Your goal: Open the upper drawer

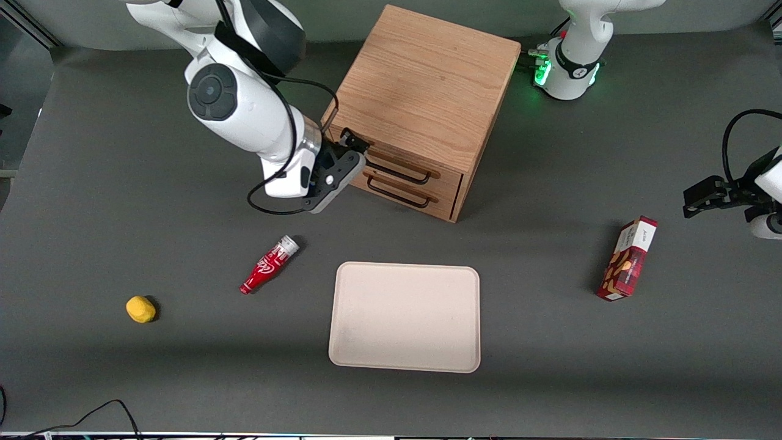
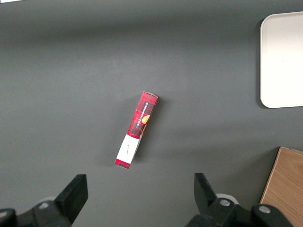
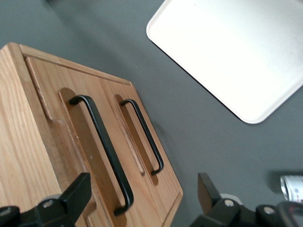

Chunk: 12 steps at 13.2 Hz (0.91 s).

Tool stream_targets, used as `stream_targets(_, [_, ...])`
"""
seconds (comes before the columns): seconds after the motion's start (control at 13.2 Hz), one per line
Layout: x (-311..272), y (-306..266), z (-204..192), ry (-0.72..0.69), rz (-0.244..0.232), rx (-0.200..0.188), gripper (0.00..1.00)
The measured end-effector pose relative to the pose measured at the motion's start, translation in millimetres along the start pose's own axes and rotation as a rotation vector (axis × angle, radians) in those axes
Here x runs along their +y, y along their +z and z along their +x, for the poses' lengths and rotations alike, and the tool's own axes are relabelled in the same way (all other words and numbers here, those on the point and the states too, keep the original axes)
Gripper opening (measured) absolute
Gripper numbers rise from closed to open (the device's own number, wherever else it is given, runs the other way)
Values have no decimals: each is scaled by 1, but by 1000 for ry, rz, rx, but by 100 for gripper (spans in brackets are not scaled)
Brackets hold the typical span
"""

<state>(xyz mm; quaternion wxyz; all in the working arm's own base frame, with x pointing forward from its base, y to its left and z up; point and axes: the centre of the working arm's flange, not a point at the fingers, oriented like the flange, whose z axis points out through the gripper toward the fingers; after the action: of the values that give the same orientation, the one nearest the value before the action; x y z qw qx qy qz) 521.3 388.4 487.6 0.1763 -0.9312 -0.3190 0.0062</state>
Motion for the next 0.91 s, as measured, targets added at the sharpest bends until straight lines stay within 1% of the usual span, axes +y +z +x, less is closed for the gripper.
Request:
stream_targets(0.08, [-1,4,1,-2,4,1,100])
stream_targets(0.3, [2,25,4,1,11,31,100])
stream_targets(0.38, [3,35,3,3,12,35,100])
stream_targets(0.45, [3,46,1,4,14,33,100])
stream_targets(0.61, [0,65,-1,-1,24,16,100])
stream_targets(0.76, [-7,73,-2,-12,32,4,100])
stream_targets(0.91, [-12,75,-3,-19,35,3,100])
